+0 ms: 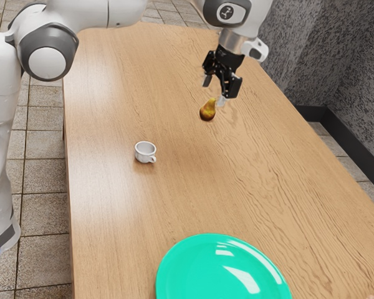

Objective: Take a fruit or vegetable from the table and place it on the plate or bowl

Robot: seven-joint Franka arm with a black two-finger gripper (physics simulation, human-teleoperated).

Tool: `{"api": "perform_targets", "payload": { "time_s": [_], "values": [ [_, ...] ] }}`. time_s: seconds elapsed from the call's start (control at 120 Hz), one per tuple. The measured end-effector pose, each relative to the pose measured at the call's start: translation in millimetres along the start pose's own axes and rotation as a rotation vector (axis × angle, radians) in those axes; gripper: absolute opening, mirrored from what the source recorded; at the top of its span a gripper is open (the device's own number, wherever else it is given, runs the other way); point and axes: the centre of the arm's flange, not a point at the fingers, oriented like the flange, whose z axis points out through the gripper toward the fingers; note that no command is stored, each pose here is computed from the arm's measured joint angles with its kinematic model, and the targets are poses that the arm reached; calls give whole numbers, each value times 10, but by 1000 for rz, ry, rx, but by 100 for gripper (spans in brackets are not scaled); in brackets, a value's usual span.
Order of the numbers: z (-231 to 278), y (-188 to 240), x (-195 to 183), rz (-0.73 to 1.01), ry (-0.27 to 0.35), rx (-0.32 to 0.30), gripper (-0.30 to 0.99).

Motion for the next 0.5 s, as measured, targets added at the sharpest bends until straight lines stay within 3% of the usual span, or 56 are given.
{"api": "perform_targets", "payload": {
  "time_s": [0.217, 0.35, 0.5],
  "values": [
    [-446, 696, -187, 77, 126, 52, 69],
    [-262, 917, -114, 65, 91, 13, 69],
    [-21, 952, -72, 14, 40, 18, 69]
  ]
}}
